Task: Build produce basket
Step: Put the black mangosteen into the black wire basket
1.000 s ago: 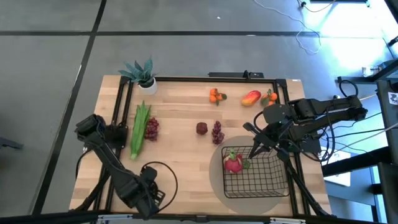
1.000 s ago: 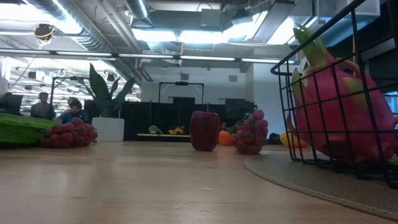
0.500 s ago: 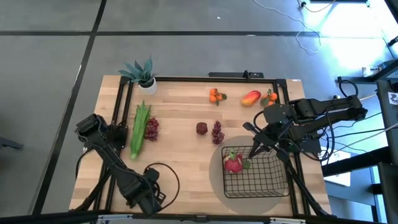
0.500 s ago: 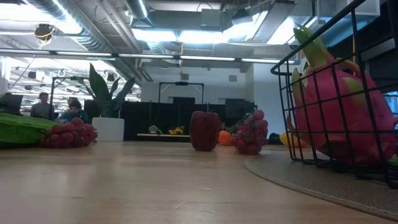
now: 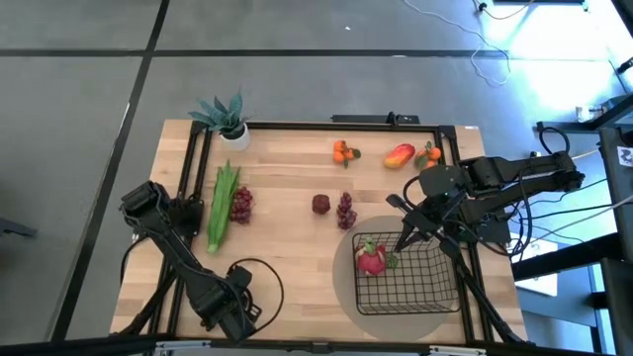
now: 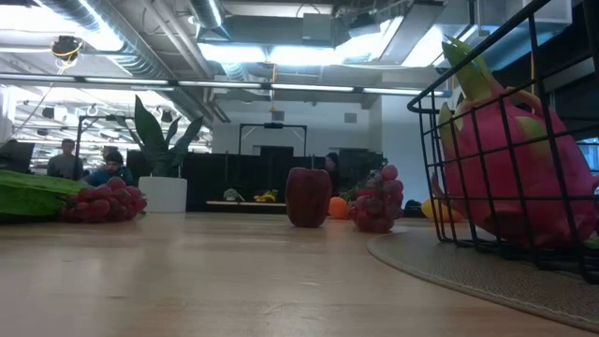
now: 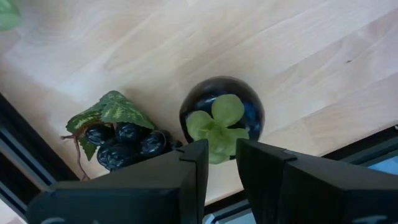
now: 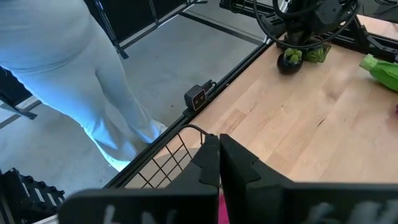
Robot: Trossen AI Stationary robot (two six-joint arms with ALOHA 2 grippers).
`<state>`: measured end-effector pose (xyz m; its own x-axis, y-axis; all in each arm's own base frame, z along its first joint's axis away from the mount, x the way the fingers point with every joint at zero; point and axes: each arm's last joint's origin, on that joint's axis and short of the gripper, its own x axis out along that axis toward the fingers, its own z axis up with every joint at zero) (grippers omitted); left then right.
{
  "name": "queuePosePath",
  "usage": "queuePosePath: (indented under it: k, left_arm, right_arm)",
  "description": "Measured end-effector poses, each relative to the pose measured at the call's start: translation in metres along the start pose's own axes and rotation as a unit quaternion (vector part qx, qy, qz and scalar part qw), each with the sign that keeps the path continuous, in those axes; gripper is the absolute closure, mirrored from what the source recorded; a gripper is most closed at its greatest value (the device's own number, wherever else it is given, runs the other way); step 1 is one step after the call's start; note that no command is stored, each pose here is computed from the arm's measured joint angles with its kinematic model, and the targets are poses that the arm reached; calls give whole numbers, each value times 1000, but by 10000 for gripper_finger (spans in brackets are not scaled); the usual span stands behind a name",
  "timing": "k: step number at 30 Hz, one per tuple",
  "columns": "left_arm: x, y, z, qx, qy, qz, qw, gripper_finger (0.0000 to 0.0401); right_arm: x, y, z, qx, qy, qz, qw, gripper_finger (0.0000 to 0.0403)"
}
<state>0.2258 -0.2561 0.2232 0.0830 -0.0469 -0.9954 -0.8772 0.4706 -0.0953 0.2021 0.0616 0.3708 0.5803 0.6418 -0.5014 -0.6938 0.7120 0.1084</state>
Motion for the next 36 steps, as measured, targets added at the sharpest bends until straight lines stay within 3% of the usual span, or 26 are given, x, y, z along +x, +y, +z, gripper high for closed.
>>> queuePosePath:
  k: [17, 25, 36]
  left_arm:
    - [14, -3, -2, 3, -7, 20, 1000, 330]
    - [15, -2, -2, 13, -6, 27, 1000, 391]
    - [-2, -13, 15, 55, -11, 24, 998, 399]
  right_arm:
    - [0, 0, 0, 0, 0, 0, 1000, 403]
    - [0, 0, 0, 0, 0, 0, 1000, 403]
    - [-2, 1, 0, 5, -3, -1, 1000, 403]
